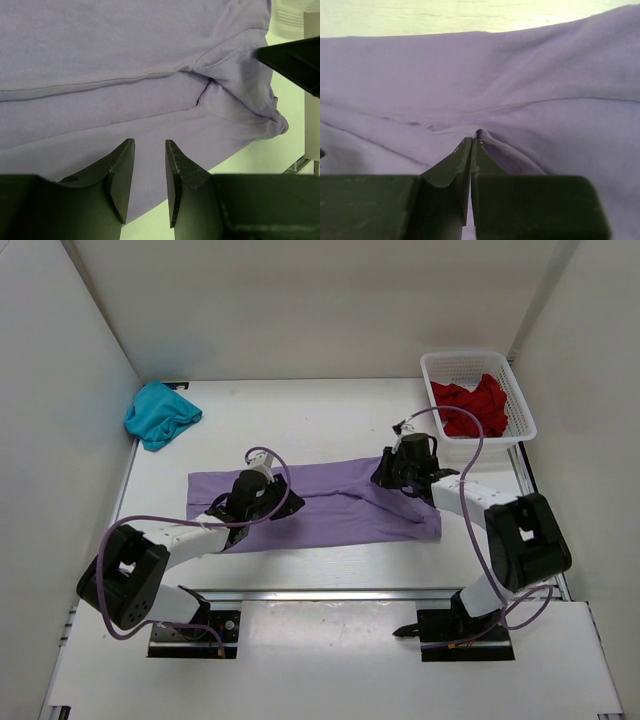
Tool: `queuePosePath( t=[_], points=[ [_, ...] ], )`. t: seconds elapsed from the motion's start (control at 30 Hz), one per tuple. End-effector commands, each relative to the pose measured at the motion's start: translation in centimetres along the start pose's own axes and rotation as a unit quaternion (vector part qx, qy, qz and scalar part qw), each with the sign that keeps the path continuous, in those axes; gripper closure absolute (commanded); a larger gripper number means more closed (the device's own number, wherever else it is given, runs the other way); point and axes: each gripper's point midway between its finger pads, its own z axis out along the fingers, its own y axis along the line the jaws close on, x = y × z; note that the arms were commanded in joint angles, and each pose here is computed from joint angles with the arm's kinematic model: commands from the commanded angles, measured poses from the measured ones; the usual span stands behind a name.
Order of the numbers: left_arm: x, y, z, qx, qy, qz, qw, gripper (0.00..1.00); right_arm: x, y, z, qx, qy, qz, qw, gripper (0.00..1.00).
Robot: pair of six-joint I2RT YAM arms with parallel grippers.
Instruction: Fold and stack the t-shirts
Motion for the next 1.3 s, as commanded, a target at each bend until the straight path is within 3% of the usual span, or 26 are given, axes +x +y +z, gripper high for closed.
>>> queuePosePath(
  t=[0.0, 0.43, 0.7, 0.8, 0.87, 0.93, 1.03, 1.1, 1.2, 1.27],
  points=[
    [-0.5, -0.8, -0.5, 0.022, -0.01, -0.006, 1.0, 0.58, -1.1, 2.4, -2.0, -0.015, -0.034, -0.006, 0.999, 1.0],
    [-1.2, -1.6, -0.9, 0.033, -0.02, -0.01, 0.999, 0.58, 5.9, 6.1, -3.9, -0.018, 0.05, -0.025, 0.998, 0.99],
    [-2.0, -1.8, -0.8, 0.036, -0.029, -0.016, 0.999, 0.57, 8.1, 7.9, -4.4, -0.057, 0.063, -0.016, 0.996, 0.98],
    [-2.4, -2.3, -0.7, 0.04, -0.031, -0.012, 0.999, 0.57, 8.9, 9.2, -4.8, -0.08, 0.077, -0.024, 0.994, 0.88],
    [-2.6, -2.4, -0.7, 0.039, -0.032, -0.01, 0.999, 0.56, 8.7, 9.3, -5.4, -0.081, 0.078, -0.033, 0.993, 0.76],
    [-2.9, -2.3, -0.6, 0.037, -0.033, -0.007, 0.999, 0.56, 7.5, 8.7, -6.0, -0.068, 0.062, -0.036, 0.995, 0.74],
    [-3.3, -2.8, -0.1, 0.039, -0.034, -0.006, 0.999, 0.56, 4.4, 7.2, -6.5, -0.051, 0.01, -0.029, 0.998, 0.79],
    [-3.7, -3.1, 0.7, 0.039, -0.034, -0.004, 0.999, 0.56, 2.2, 4.8, -5.9, -0.028, -0.01, -0.013, 0.999, 0.91],
    [-4.0, -3.2, 2.0, 0.04, -0.019, -0.012, 0.999, 0.56, 1.3, 2.5, -4.6, -0.006, 0.008, -0.002, 1.0, 1.0],
    [-3.9, -2.7, 2.9, 0.038, -0.004, -0.017, 0.999, 0.56, 2.2, 1.7, -4.3, 0.005, 0.027, -0.005, 1.0, 1.0]
  ],
)
